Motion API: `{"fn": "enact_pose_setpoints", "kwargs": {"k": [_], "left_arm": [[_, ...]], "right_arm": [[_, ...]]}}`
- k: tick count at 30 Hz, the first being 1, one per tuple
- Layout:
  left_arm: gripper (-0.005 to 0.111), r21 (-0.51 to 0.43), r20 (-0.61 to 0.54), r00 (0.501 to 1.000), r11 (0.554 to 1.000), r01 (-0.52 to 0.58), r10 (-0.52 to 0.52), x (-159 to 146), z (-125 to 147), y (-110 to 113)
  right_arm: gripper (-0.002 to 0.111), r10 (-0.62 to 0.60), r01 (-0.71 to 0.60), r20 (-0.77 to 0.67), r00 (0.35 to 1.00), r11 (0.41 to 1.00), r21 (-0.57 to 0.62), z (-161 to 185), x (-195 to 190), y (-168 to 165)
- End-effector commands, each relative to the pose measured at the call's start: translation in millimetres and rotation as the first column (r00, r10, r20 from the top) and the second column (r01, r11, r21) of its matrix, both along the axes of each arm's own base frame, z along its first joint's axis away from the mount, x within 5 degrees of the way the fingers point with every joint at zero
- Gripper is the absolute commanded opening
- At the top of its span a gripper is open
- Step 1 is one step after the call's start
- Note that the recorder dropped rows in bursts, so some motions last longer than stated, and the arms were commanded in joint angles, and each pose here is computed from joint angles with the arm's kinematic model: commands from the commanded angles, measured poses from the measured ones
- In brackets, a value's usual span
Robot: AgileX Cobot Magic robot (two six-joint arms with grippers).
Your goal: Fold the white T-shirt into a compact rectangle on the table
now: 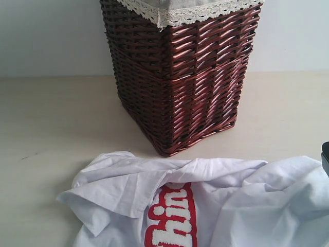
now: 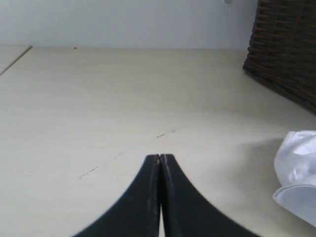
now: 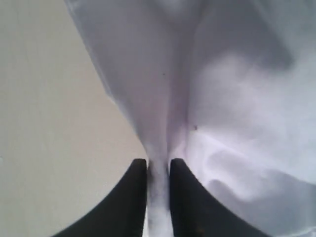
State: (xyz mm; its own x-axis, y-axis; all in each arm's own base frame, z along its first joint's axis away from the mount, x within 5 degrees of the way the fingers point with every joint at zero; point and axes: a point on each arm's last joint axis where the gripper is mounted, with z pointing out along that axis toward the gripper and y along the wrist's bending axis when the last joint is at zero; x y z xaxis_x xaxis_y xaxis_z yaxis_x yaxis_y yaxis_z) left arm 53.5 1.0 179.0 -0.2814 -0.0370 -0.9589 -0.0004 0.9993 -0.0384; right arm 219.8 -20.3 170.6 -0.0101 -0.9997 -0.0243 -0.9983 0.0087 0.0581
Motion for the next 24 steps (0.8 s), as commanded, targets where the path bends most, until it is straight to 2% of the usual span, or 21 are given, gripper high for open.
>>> {"fn": "enact_pose_setpoints", "kwargs": {"k": [1, 10, 12, 13, 15, 17, 21, 24], "left_arm": [[0.0, 0.003, 0.017, 1.0, 1.0, 0.002, -0.002, -0.2, 2.1, 0.0], [0.0, 0.003, 0.017, 1.0, 1.0, 0.002, -0.002, -0.2, 2.1, 0.0], [0.0, 0.003, 0.017, 1.0, 1.0, 0.002, -0.002, -0.2, 2.1, 0.0], [0.0, 0.003, 0.017, 1.0, 1.0, 0.002, -0.002, -0.2, 2.1, 0.0], [0.0, 0.003, 0.017, 1.0, 1.0, 0.002, -0.002, -0.2, 2.1, 0.0], [0.0, 0.003, 0.017, 1.0, 1.0, 0.002, -0.002, -0.2, 2.1, 0.0], [0.0, 0.003, 0.017, 1.0, 1.0, 0.002, -0.002, -0.2, 2.1, 0.0], [0.0, 0.003, 0.017, 1.0, 1.0, 0.002, -0.002, -0.2, 2.1, 0.0]], "right_arm": [[0.02, -0.012, 0.012, -0.008, 1.0, 1.0, 0.003, 0.6, -1.7, -0.4], [0.02, -0.03, 0.03, -0.011, 0.999, 1.0, 0.002, 0.6, -1.9, -0.4], [0.021, -0.054, 0.055, -0.058, 0.997, 0.999, 0.001, 1.0, -6.1, -0.1], [0.023, -0.04, 0.04, -0.097, 0.994, 0.999, -0.007, 1.5, -9.7, -0.9], [0.035, 0.018, -0.022, -0.183, 0.983, 1.0, -0.018, 2.3, -17.1, -2.9], [0.047, 0.038, -0.045, -0.178, 0.983, 0.998, -0.038, 0.6, -15.6, -5.2], [0.048, 0.042, -0.048, -0.117, 0.992, 0.998, -0.051, -5.6, -7.1, -6.6], [0.047, 0.047, -0.054, -0.145, 0.988, 0.997, -0.051, -14.2, -4.7, -7.3]]}}
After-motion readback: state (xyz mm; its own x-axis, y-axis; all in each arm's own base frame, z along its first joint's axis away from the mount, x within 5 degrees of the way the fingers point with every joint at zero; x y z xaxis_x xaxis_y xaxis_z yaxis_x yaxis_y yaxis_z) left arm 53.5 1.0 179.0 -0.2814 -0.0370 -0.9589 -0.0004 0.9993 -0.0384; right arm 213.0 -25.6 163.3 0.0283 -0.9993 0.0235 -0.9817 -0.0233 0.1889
